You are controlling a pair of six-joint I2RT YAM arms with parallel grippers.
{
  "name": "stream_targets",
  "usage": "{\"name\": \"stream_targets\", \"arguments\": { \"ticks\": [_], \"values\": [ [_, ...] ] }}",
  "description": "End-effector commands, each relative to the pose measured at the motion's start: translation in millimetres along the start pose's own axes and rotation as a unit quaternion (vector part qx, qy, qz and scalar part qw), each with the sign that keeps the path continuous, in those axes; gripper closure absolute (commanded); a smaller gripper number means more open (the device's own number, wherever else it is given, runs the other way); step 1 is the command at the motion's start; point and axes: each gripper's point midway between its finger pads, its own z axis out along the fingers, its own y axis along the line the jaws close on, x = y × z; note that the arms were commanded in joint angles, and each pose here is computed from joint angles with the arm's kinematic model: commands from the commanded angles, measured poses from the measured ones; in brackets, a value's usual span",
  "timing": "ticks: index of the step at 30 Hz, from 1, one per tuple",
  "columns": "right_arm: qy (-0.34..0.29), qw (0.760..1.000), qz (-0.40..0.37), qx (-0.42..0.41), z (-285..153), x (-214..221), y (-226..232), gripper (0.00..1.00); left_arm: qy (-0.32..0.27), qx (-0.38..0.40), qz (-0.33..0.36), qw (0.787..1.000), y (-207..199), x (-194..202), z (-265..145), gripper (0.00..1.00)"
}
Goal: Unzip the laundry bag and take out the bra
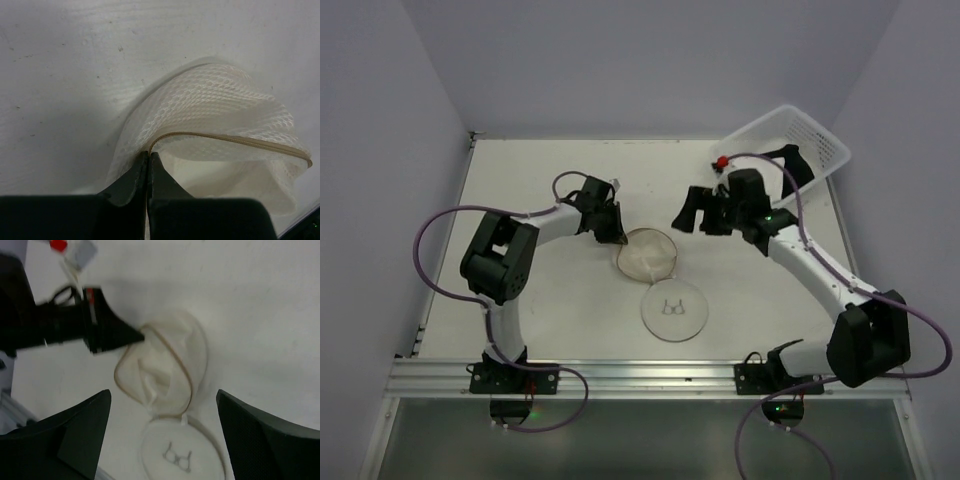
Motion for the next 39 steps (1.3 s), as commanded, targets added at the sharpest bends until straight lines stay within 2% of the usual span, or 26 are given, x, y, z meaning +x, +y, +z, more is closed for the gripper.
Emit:
{"name": "stream_targets", "arguments": {
  "ticks": [1, 4, 7, 12, 17, 21, 25, 28, 29, 31, 32, 35, 39],
  "values": [
    [0.132, 0.989, -0.015, -0.07, 3, 100, 21, 0.14, -0.045, 0.007, -0.02, 0.999, -1, -36, 1, 1.0],
    [0.201, 0.974, -0.027, -0.105, 2, 154, 33, 0.19, -0.047, 0.001, -0.034, 0.998, 8, -39, 5, 1.0],
    [0.283, 0.953, -0.035, -0.099, 3, 199, 28, 0.2, -0.047, -0.006, -0.043, 0.998, 14, -42, 6, 1.0],
    [0.34, 0.94, 0.0, -0.037, 19, 238, -3, 0.22, -0.052, -0.016, -0.056, 0.997, 22, -43, 1, 1.0],
    [0.317, 0.947, 0.033, 0.047, 43, 225, -29, 0.2, -0.041, -0.022, -0.07, 0.996, 35, -25, -9, 1.0],
    [0.271, 0.954, 0.074, 0.103, 64, 188, -55, 0.16, -0.039, -0.017, -0.087, 0.995, 37, -8, -23, 1.0],
    [0.217, 0.965, 0.077, 0.127, 82, 137, -67, 0.14, -0.032, 0.009, -0.119, 0.992, 33, 15, -31, 1.0],
    [0.194, 0.971, 0.057, 0.128, 91, 112, -67, 0.14, -0.026, 0.04, -0.148, 0.988, 22, 29, -36, 0.89],
    [0.189, 0.973, 0.049, 0.126, 89, 106, -65, 0.14, -0.029, 0.045, -0.153, 0.987, 19, 28, -38, 0.78],
    [0.176, 0.975, 0.046, 0.13, 83, 100, -64, 0.14, -0.047, 0.051, -0.148, 0.987, 13, 20, -47, 0.66],
    [0.165, 0.973, 0.048, 0.151, 78, 98, -71, 0.14, -0.057, 0.049, -0.142, 0.987, 12, 15, -52, 0.55],
    [0.137, 0.971, 0.063, 0.185, 54, 97, -85, 0.15, -0.089, 0.035, -0.114, 0.989, 9, -6, -67, 0.41],
    [0.132, 0.959, 0.092, 0.233, 25, 108, -116, 0.2, -0.102, 0.013, -0.083, 0.991, 10, -18, -80, 0.37]
  ]
}}
